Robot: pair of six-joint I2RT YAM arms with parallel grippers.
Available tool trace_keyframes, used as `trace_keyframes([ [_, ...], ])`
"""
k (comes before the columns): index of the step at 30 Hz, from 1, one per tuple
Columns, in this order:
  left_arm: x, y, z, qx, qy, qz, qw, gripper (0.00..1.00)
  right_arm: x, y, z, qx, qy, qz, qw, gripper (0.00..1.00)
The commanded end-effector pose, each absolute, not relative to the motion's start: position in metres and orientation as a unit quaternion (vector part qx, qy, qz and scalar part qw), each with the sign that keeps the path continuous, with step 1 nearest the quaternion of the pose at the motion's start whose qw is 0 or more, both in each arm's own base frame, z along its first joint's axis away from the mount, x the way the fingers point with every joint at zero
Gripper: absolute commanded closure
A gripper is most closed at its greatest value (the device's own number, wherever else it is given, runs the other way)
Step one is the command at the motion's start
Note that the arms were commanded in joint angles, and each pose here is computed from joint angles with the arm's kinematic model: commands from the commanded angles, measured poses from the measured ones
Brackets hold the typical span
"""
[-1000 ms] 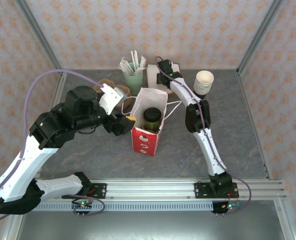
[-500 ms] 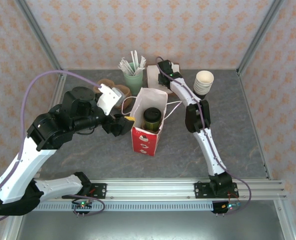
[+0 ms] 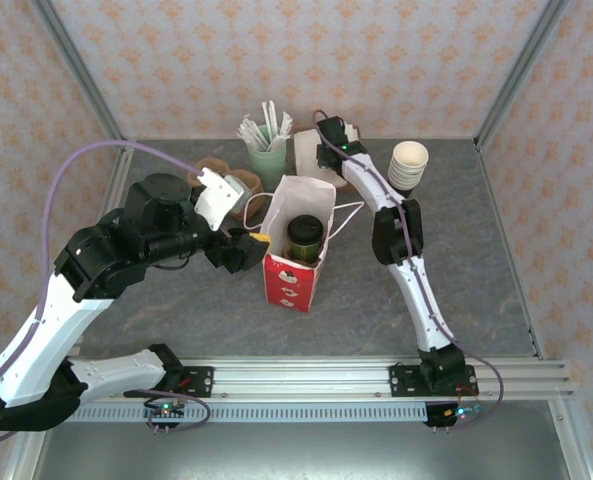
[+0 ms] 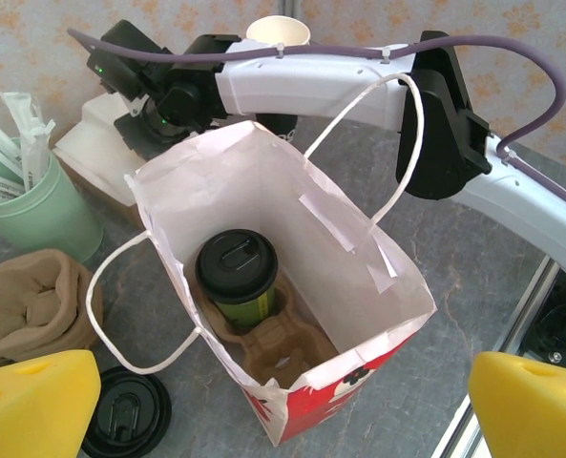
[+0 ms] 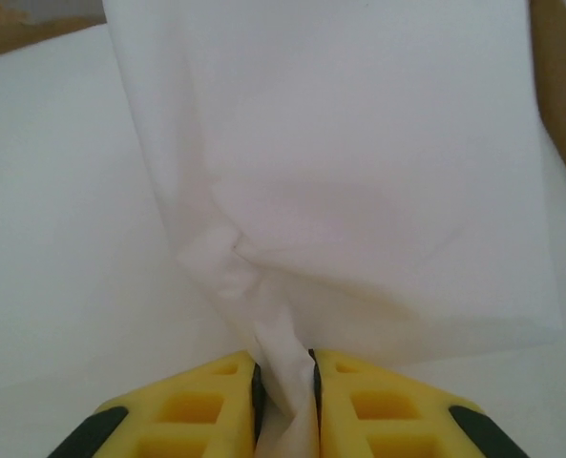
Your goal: Pack the takeout coffee
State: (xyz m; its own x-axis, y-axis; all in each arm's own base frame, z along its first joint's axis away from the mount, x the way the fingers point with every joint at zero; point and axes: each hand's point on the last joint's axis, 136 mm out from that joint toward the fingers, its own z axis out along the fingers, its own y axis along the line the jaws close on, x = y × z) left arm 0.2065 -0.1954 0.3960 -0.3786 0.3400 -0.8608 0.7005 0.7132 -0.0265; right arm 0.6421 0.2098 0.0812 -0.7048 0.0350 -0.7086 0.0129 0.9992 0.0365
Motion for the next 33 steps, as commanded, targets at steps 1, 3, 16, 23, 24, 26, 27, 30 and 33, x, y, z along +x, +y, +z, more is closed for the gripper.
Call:
trace_keyframes([
  [1, 0.198, -0.196, 0.394, 0.327, 0.807, -0.210, 0.445, 0.00, 0.643, 0.207, 0.163, 0.013, 0.899, 0.033, 0.436, 0.81],
  [3, 0.198, -0.196, 0.394, 0.327, 0.806, -0.211, 0.446, 0.00, 0.641, 0.207, 0.180, 0.012, 0.894, 0.037, 0.447, 0.84],
  [16, 0.197, -0.193, 0.397, 0.322, 0.804, -0.209, 0.453, 0.00, 0.600, 0.205, 0.335, 0.004, 0.842, 0.087, 0.532, 1.00],
  [23, 0.229, -0.178, 0.382, 0.261, 0.824, -0.147, 0.482, 0.00, 0.534, 0.209, 0.415, 0.029, 0.827, 0.172, 0.534, 1.00],
  [24, 0.233, -0.178, 0.381, 0.251, 0.827, -0.140, 0.484, 0.00, 0.523, 0.212, 0.421, 0.034, 0.829, 0.189, 0.525, 1.00],
  [26, 0.244, -0.178, 0.379, 0.231, 0.833, -0.130, 0.485, 0.00, 0.497, 0.220, 0.436, 0.042, 0.827, 0.245, 0.504, 1.00],
  [27, 0.248, -0.178, 0.378, 0.221, 0.836, -0.127, 0.486, 0.00, 0.486, 0.223, 0.442, 0.046, 0.825, 0.269, 0.495, 1.00],
  [30, 0.260, -0.181, 0.374, 0.197, 0.843, -0.126, 0.484, 0.00, 0.450, 0.227, 0.464, 0.069, 0.805, 0.358, 0.468, 1.00],
  [33, 0.273, -0.180, 0.368, 0.165, 0.854, -0.124, 0.478, 0.00, 0.415, 0.237, 0.487, 0.086, 0.760, 0.467, 0.444, 1.00],
])
